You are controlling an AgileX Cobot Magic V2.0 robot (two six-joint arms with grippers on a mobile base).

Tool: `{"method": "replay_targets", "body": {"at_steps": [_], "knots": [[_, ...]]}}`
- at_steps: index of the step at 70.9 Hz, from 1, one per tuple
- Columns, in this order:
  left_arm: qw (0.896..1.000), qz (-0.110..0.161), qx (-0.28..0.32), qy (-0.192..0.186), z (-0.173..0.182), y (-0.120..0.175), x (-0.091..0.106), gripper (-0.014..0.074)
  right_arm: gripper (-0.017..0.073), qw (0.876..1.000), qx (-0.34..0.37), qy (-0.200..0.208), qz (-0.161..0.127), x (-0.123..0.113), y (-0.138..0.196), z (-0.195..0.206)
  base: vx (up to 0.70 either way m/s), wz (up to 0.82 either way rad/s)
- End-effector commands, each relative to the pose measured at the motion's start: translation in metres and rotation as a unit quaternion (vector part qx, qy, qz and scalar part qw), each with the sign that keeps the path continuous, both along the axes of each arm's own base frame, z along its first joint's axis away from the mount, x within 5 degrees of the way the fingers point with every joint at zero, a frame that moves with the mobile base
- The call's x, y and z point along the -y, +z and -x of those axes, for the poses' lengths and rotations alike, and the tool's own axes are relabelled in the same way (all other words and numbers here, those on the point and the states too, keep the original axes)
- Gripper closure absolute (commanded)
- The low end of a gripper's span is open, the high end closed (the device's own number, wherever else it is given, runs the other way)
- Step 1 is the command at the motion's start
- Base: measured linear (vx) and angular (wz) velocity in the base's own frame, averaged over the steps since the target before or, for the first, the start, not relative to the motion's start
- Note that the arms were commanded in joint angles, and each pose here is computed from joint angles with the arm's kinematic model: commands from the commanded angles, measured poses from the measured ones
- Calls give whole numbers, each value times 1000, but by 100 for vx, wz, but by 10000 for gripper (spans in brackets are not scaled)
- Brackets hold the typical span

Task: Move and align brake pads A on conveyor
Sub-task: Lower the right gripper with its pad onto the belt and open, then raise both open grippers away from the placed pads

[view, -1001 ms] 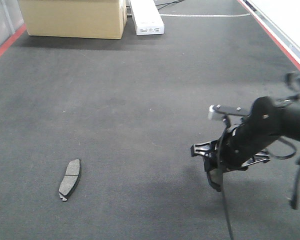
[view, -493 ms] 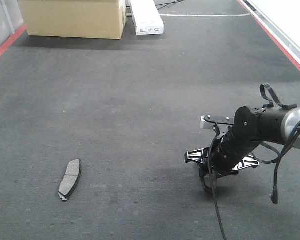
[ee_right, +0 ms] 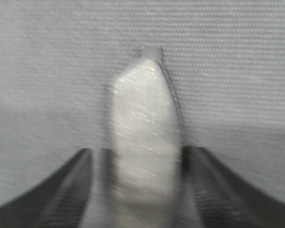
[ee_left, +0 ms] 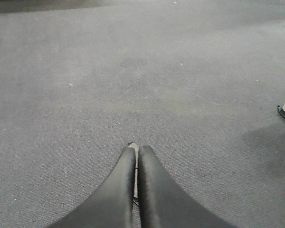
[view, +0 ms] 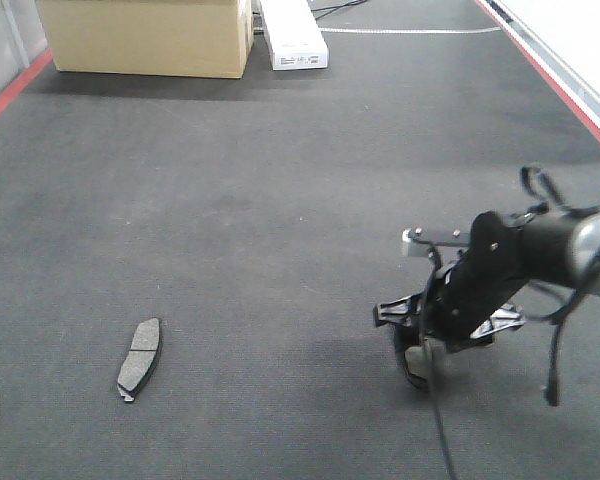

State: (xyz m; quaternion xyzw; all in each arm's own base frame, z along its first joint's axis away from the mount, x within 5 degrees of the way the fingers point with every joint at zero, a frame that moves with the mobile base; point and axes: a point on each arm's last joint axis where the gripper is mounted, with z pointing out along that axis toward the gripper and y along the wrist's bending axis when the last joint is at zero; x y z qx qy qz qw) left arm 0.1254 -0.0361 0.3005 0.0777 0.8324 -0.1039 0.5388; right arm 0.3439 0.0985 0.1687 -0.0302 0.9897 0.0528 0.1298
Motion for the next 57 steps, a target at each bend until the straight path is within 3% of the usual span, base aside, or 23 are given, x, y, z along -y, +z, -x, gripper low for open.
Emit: {"method": "replay_targets", "body": {"at_steps": [1, 15, 24, 42, 57], "knots": [[999, 15, 49, -2, -2, 16, 1, 601, 64, 997, 74, 7, -3, 5, 52, 4, 0, 0], [999, 15, 49, -2, -2, 16, 1, 601, 66, 990, 142, 18, 7, 18, 113, 37, 0, 0], [999, 15, 49, -2, -2, 16, 1, 601, 66, 982, 188, 21, 7, 28, 134, 70, 0, 0], [999, 15, 49, -2, -2, 16, 1, 601, 66, 966, 257, 25, 5, 51, 141, 149, 0, 0], [999, 15, 49, -2, -2, 16, 1, 601, 89, 942, 335, 30, 5, 67, 135, 203, 0, 0]]}}
